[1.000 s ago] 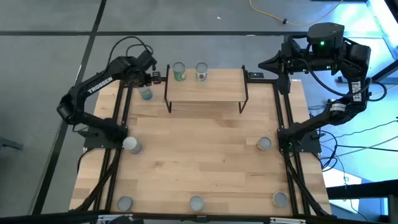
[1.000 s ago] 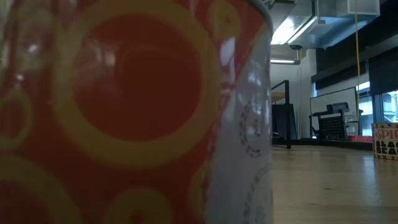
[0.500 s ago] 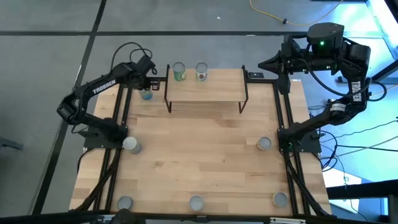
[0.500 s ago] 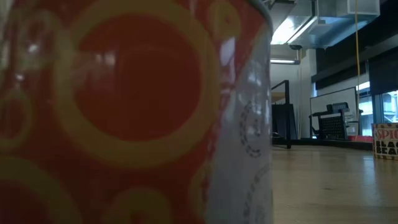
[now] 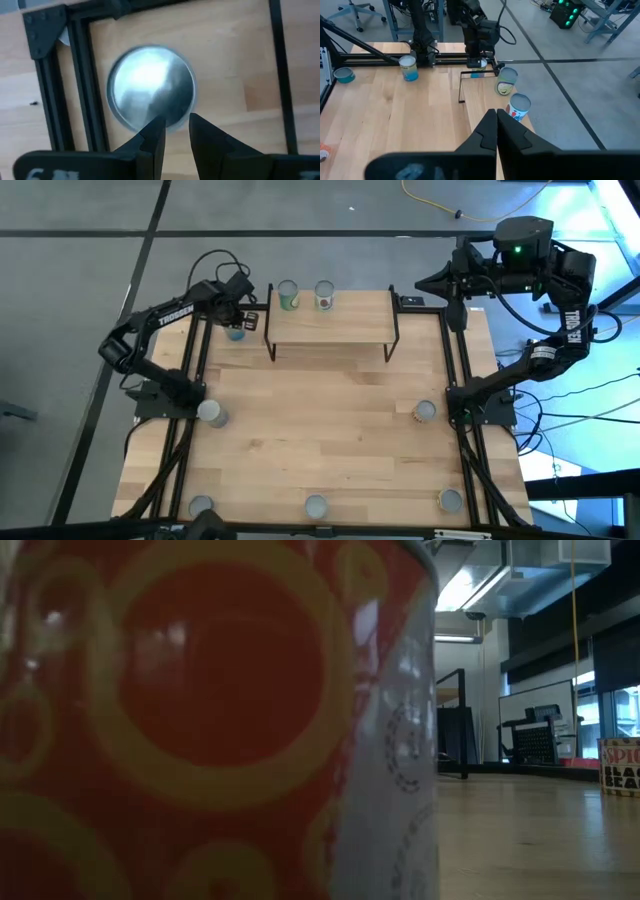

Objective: Pick and place cans onto a shelf
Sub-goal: Put the top canned cherries on the shelf

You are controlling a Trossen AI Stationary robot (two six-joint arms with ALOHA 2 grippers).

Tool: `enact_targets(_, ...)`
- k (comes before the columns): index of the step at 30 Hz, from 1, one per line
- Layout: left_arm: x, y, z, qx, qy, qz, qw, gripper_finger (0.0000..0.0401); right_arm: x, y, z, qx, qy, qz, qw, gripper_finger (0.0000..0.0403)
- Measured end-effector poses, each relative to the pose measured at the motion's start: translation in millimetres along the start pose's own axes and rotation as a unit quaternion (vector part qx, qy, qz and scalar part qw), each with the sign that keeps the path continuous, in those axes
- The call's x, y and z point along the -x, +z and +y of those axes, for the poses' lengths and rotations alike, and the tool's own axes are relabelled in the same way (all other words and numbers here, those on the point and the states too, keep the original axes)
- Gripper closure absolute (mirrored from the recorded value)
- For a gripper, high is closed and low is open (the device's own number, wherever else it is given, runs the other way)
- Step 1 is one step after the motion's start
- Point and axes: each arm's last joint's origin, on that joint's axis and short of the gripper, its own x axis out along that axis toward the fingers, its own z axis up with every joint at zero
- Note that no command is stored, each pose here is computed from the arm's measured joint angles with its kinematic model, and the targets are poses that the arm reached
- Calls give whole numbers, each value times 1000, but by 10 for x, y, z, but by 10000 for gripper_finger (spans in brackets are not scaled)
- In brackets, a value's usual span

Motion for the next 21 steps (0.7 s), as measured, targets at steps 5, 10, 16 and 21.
enact_targets(5, -77, 24, -52, -10, -3, 4, 1000, 321, 0, 0, 0, 1, 0, 0, 1000, 399)
enact_targets(10, -168, 39, -81, -16, 6, 19, 1000, 321, 0, -1, 0, 1, 0, 0, 1000, 399)
enact_targets(16, -216, 49, -96, -19, 17, 22, 999, 322, 0, -3, 0, 3, 0, 1, 1000, 399)
enact_targets(21, -226, 52, -69, -42, 20, 27, 999, 367, 0, -4, 0, 2, 0, 2, 1000, 399)
